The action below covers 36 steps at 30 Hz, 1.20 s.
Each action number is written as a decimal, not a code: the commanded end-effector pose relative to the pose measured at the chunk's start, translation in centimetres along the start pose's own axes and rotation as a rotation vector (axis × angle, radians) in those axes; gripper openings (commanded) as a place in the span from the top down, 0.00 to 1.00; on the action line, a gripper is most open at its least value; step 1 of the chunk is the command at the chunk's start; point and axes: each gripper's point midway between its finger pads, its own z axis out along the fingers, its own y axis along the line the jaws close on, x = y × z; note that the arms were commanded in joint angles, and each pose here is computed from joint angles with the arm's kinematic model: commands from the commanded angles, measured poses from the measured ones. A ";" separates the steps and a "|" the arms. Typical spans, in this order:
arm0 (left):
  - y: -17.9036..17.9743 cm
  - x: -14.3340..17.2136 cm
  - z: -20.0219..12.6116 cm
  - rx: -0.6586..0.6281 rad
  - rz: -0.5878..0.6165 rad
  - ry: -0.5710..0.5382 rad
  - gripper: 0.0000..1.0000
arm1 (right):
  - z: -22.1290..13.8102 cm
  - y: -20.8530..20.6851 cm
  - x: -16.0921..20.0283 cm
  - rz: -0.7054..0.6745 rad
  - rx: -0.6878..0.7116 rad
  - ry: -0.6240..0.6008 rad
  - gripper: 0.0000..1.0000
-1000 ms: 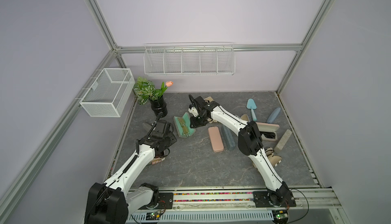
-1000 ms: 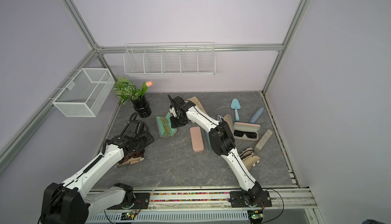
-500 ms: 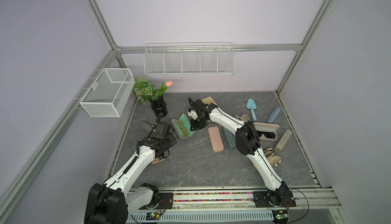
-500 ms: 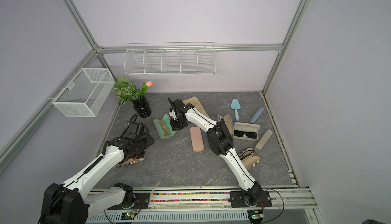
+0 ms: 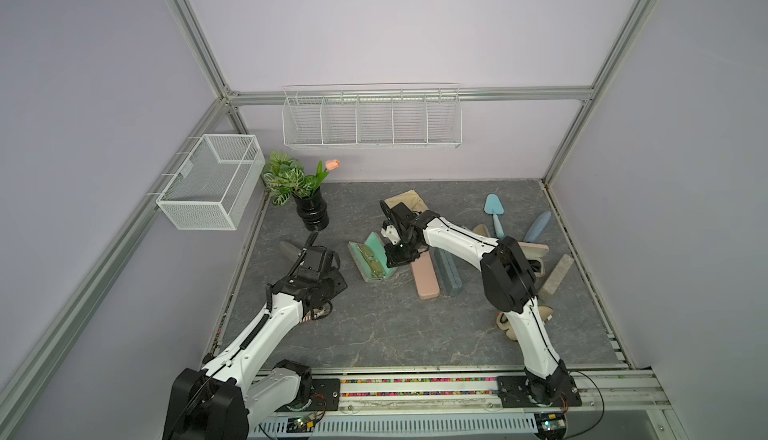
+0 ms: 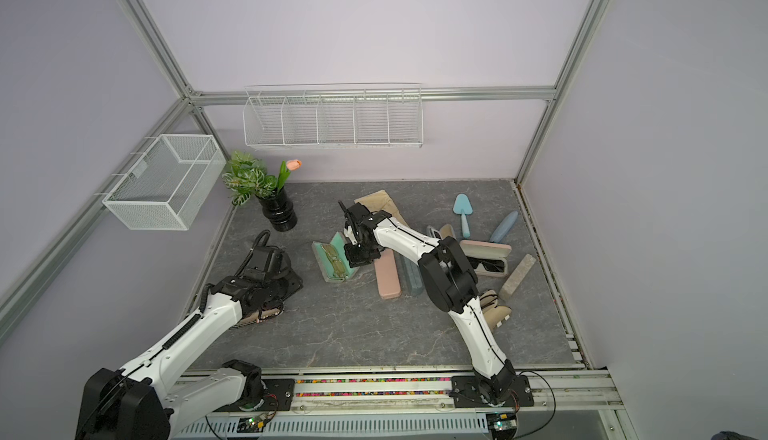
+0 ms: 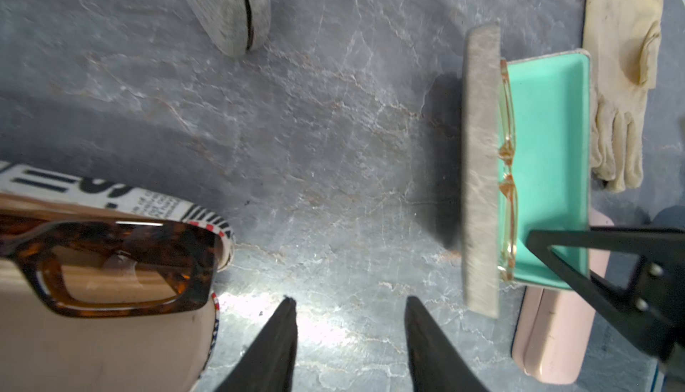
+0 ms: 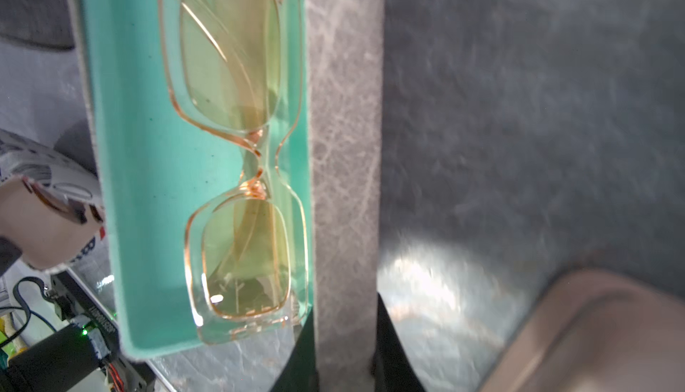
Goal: Close the glasses case
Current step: Move the glasses case to the center of the board.
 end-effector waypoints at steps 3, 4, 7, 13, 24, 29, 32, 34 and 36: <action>0.4 1.8 1.1 0.042 -0.039 0.055 0.52 | -3.3 1.1 2.5 0.008 0.030 -0.104 0.84; 0.5 2.0 1.3 0.044 -0.041 0.062 0.53 | -3.4 1.0 3.2 0.009 0.038 -0.103 0.84; 0.5 2.4 1.6 0.056 -0.048 0.076 0.54 | -3.4 0.9 5.2 0.020 0.056 -0.100 0.83; -0.5 2.6 1.7 0.077 -0.038 0.091 0.56 | -2.4 0.8 7.1 0.037 0.069 -0.091 0.83; -1.8 3.0 1.9 0.078 -0.013 0.096 0.56 | -1.5 1.5 6.1 0.026 0.060 -0.088 0.78; -1.9 3.2 2.1 0.074 -0.005 0.102 0.56 | -1.2 1.8 6.2 0.024 0.060 -0.080 0.71; -2.0 3.1 2.1 0.074 -0.005 0.100 0.56 | -1.5 1.9 6.2 0.020 0.064 -0.082 0.68; -1.9 3.1 2.2 0.071 -0.004 0.101 0.57 | -1.9 2.0 6.1 0.015 0.068 -0.087 0.65; -2.0 3.1 2.2 0.075 -0.002 0.100 0.58 | -2.6 2.1 6.0 0.008 0.076 -0.094 0.61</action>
